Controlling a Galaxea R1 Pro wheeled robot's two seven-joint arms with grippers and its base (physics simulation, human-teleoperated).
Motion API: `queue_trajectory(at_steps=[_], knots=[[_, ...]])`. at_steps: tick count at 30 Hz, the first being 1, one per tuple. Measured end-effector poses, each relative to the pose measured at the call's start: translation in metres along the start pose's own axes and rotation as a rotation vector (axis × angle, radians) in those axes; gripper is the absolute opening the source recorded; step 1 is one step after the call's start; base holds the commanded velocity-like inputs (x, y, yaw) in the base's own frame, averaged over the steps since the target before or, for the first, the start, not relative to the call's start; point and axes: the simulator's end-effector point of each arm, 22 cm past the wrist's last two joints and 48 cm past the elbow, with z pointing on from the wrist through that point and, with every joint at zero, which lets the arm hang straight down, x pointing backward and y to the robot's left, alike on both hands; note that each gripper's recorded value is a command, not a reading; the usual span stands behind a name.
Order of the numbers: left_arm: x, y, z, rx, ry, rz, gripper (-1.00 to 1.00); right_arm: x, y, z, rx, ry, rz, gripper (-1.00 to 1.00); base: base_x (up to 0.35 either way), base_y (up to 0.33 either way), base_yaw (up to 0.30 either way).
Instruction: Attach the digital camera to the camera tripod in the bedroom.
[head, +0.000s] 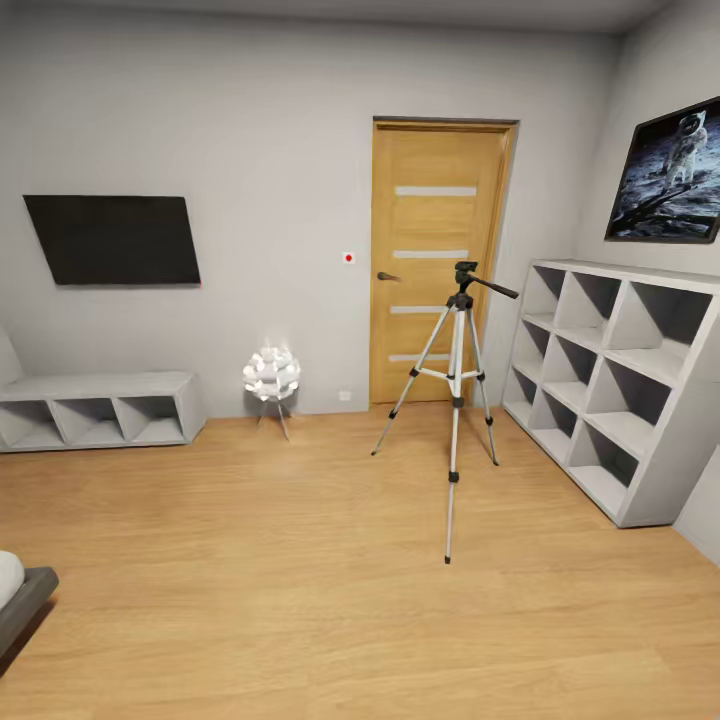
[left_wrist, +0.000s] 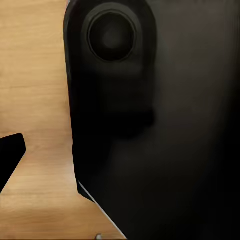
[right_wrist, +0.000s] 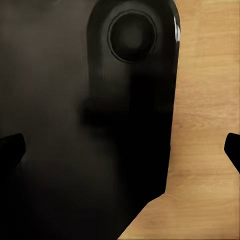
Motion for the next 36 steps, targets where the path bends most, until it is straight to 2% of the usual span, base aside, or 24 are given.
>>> queue_trajectory(at_steps=[3,21,26,36], knots=[[-0.001,0.005,0.0,-0.006,-0.005,-0.003,1.0,0.004,-0.012,0.0,0.016,0.015,-0.015,1.0,0.0,0.0,0.0],[-0.007,0.004,0.0,-0.005,-0.022,-0.009,1.0,0.003,-0.014,0.0,0.019,0.013,-0.028,1.0,0.0,0.0,0.0],[-0.006,0.005,0.0,-0.006,-0.022,-0.026,1.0,0.003,-0.014,0.0,0.019,0.013,-0.028,1.0,-0.009,0.0,0.0],[-0.006,0.005,0.0,-0.005,-0.021,-0.068,1.0,0.002,-0.014,0.0,0.02,0.011,-0.027,1.0,-0.255,0.054,0.0]])
